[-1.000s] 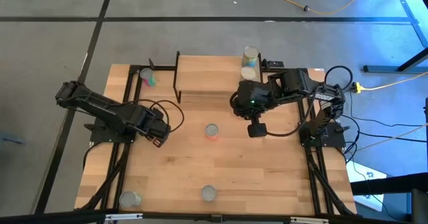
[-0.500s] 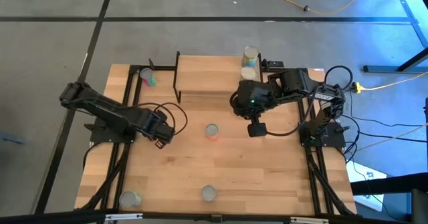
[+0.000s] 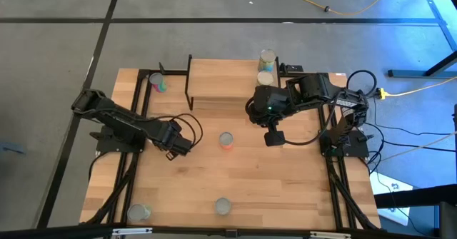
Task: Pick and place cans onto a shelf
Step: Put the canned pineapple on the shelf
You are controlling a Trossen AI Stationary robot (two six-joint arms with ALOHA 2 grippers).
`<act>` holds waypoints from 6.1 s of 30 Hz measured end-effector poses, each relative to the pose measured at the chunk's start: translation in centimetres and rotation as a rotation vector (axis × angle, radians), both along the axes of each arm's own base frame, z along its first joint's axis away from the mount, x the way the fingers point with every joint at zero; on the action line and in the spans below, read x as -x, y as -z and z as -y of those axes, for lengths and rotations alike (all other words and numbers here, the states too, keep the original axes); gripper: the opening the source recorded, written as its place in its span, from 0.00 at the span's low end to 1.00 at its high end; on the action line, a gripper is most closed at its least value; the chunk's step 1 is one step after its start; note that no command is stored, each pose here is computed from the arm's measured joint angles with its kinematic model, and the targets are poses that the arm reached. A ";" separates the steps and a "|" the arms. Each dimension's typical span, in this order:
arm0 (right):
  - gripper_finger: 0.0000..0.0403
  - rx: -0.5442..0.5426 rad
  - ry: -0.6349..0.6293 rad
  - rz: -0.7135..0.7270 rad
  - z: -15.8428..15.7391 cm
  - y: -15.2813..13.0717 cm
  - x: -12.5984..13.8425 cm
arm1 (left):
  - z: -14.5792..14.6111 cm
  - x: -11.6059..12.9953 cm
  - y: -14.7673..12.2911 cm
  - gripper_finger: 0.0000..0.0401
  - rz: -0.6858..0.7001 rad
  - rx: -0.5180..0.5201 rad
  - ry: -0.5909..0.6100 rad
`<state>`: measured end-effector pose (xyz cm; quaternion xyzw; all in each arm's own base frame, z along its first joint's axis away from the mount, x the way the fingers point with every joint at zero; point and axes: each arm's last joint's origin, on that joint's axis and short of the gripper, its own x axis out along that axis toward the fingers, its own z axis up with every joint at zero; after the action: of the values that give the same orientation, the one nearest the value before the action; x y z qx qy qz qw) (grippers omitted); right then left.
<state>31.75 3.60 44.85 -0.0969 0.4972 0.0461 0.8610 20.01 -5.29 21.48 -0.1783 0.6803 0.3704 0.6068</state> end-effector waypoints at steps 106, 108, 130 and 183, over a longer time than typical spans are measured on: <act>0.01 0.026 -0.049 -0.001 0.0 0.0 0.0 | -1.3 -12.6 -4.1 0.10 0.129 0.088 0.953; 0.01 0.026 -0.049 -0.002 0.0 0.0 0.0 | -1.2 -12.7 -5.3 0.10 0.140 0.083 0.954; 0.01 0.050 -0.091 0.010 -0.1 0.5 -0.7 | -1.0 -5.0 -19.6 0.09 0.453 -0.074 0.907; 0.25 0.105 -0.472 -0.065 1.0 19.0 -17.5 | -3.1 4.2 -24.6 0.08 0.717 -0.220 0.695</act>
<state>49.26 2.55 25.86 -0.2534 0.4900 0.2232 0.8037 15.79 -2.16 46.10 0.0077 0.4056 0.1316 0.9045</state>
